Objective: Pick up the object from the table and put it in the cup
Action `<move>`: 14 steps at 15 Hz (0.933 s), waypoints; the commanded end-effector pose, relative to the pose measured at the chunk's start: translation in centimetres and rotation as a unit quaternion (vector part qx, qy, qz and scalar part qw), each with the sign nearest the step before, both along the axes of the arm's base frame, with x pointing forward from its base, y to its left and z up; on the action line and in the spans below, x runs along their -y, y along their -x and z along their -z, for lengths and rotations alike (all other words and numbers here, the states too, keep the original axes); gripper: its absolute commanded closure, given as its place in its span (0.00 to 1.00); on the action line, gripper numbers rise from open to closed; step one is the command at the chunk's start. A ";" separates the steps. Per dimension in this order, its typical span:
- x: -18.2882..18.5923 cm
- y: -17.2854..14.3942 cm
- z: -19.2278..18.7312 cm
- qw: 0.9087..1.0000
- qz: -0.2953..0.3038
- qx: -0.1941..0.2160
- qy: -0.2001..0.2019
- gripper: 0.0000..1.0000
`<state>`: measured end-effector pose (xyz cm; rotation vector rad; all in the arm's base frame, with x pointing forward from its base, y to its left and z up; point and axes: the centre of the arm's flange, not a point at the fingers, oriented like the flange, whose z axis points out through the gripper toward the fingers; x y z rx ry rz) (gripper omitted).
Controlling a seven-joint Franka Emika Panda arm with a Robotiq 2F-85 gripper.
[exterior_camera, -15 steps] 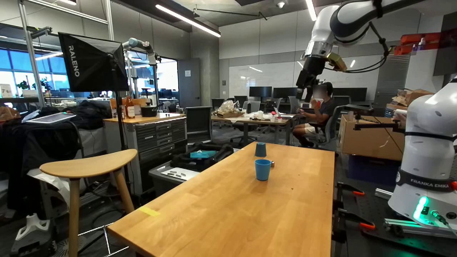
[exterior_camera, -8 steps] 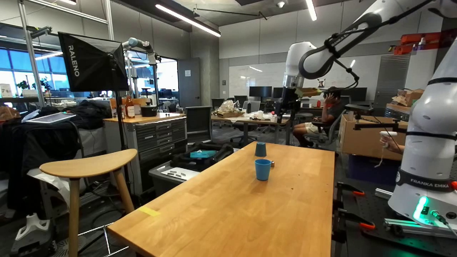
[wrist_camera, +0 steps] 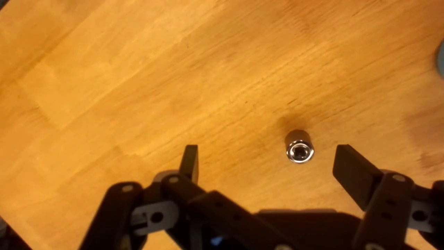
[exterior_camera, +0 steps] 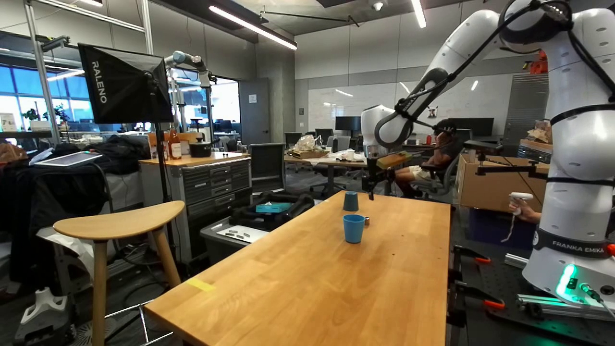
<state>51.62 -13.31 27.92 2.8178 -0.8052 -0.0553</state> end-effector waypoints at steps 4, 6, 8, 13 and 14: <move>0.5 -3.6 5.5 1.000 0.022 0.001 -0.021 0.00; 0.5 -3.9 6.7 0.999 0.032 0.007 -0.031 0.00; 0.4 -3.9 7.7 0.999 0.041 0.011 -0.034 0.00; 0.8 -3.9 9.4 0.997 0.057 0.019 -0.038 0.00; 0.9 -3.8 9.6 0.997 0.059 0.020 -0.037 0.00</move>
